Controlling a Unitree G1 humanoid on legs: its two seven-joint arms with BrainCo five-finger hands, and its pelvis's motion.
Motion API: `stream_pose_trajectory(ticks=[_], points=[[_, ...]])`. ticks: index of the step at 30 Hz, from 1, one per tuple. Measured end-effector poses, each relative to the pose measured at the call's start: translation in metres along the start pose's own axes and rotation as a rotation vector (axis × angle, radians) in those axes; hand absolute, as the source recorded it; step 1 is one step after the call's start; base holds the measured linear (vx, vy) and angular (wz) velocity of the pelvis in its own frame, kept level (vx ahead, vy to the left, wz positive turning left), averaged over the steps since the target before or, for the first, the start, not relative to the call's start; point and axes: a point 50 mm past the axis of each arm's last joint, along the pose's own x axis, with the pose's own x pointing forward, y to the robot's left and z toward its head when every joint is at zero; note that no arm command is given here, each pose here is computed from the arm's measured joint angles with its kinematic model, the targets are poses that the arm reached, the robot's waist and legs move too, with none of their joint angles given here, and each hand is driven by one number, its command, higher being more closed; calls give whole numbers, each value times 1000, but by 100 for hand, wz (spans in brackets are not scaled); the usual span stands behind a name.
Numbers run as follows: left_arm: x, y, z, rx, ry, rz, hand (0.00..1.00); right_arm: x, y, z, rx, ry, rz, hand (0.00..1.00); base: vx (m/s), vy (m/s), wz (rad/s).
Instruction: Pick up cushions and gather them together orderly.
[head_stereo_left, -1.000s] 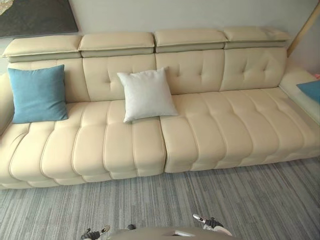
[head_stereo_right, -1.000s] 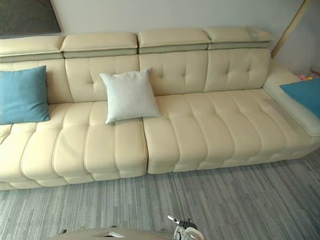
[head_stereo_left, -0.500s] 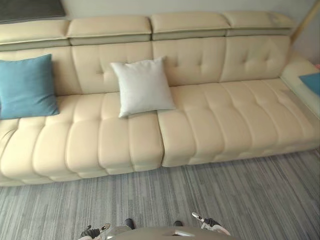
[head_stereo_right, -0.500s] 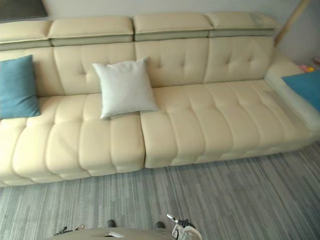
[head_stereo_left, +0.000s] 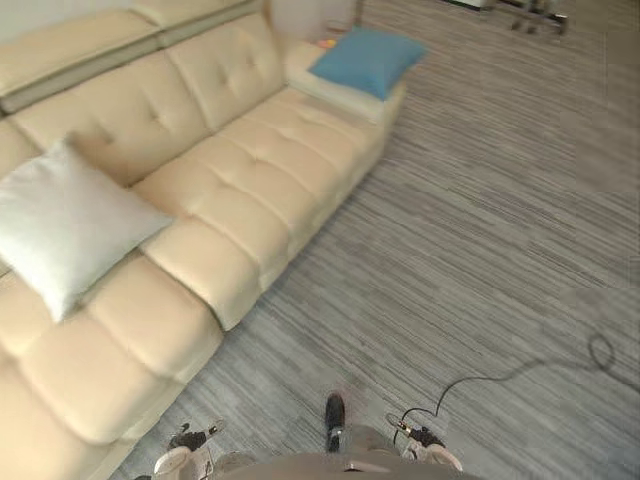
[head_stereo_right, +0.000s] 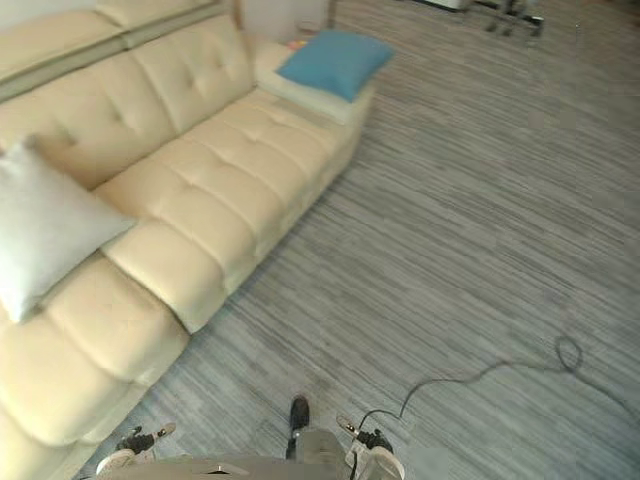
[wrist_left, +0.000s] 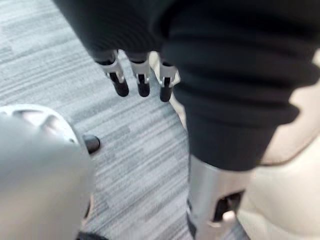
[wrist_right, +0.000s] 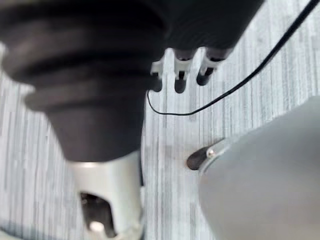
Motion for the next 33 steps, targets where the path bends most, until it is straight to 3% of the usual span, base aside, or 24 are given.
stream_pose_trajectory(ticks=[10, 16, 27, 33], points=[[-1, -19, 1, 61, -8, -71, 0, 5, -9, 17, -53, -26, -20, 0, 52, -125, -50], [-2, -23, 5, -25, -30, -73, 0, 5, -9, 21, -64, -49, -15, 0, 137, -20, -72], [-6, -29, 14, -141, -85, -75, 0, 1, 1, 18, -46, -64, 13, 0, 272, 175, -78], [-3, -12, 11, -39, -61, -45, 0, -3, 10, 8, -58, -54, 45, 0, 451, 225, -70]])
